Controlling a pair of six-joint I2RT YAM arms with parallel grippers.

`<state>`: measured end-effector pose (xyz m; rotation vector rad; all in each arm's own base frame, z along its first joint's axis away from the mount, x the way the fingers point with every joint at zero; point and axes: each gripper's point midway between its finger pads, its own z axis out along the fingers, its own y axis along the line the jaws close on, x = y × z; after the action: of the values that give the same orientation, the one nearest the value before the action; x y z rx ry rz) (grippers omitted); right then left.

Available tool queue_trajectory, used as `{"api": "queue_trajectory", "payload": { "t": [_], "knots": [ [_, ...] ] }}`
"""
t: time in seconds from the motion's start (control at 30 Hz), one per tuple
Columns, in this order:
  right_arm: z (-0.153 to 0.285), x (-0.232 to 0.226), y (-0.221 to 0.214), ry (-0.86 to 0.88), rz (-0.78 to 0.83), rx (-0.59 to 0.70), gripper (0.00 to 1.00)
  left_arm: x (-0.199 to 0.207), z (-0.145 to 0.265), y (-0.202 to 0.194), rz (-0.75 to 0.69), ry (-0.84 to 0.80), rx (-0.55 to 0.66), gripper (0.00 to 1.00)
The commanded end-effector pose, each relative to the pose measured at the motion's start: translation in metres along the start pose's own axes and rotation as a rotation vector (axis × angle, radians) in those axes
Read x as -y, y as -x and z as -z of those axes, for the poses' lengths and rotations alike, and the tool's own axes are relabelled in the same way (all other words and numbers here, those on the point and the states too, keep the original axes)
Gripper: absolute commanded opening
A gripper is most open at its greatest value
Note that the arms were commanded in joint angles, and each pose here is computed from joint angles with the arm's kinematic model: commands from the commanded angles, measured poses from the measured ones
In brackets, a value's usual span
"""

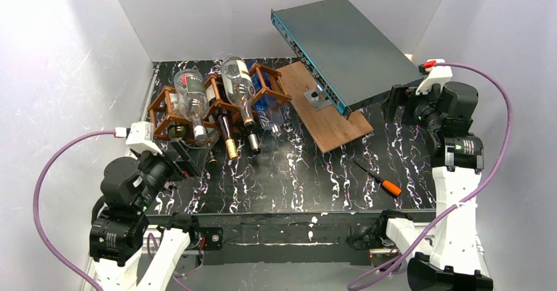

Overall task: Take the wine bottle off the wine rack
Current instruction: Pick up the wine bottle from the wine rack.

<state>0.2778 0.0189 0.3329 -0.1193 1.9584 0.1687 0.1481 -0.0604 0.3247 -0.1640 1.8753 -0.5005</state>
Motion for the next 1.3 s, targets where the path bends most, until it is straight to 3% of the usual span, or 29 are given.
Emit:
{"api": "queue_trajectory", "payload": {
  "t": [0.0,0.4,0.7,1.0,1.27],
  "knots": [
    [0.014,0.001,0.017,-0.019,0.004,0.043,1.00,0.030,0.004,-0.007,0.010,-0.147,-0.092,0.99],
    [0.021,0.000,0.009,0.000,0.074,-0.010,1.00,0.038,0.016,-0.010,0.087,-0.174,-0.105,0.99],
    [0.032,-0.053,-0.030,0.390,0.315,-0.085,1.00,0.052,0.005,-0.025,0.195,-0.256,-0.167,0.99],
    [0.049,-0.101,-0.037,0.699,0.263,-0.038,1.00,0.062,-0.005,-0.024,0.244,-0.293,-0.214,0.99],
    [0.048,-0.102,-0.042,0.711,0.251,-0.053,1.00,0.064,-0.014,-0.018,0.281,-0.258,-0.262,0.99]
  ]
}}
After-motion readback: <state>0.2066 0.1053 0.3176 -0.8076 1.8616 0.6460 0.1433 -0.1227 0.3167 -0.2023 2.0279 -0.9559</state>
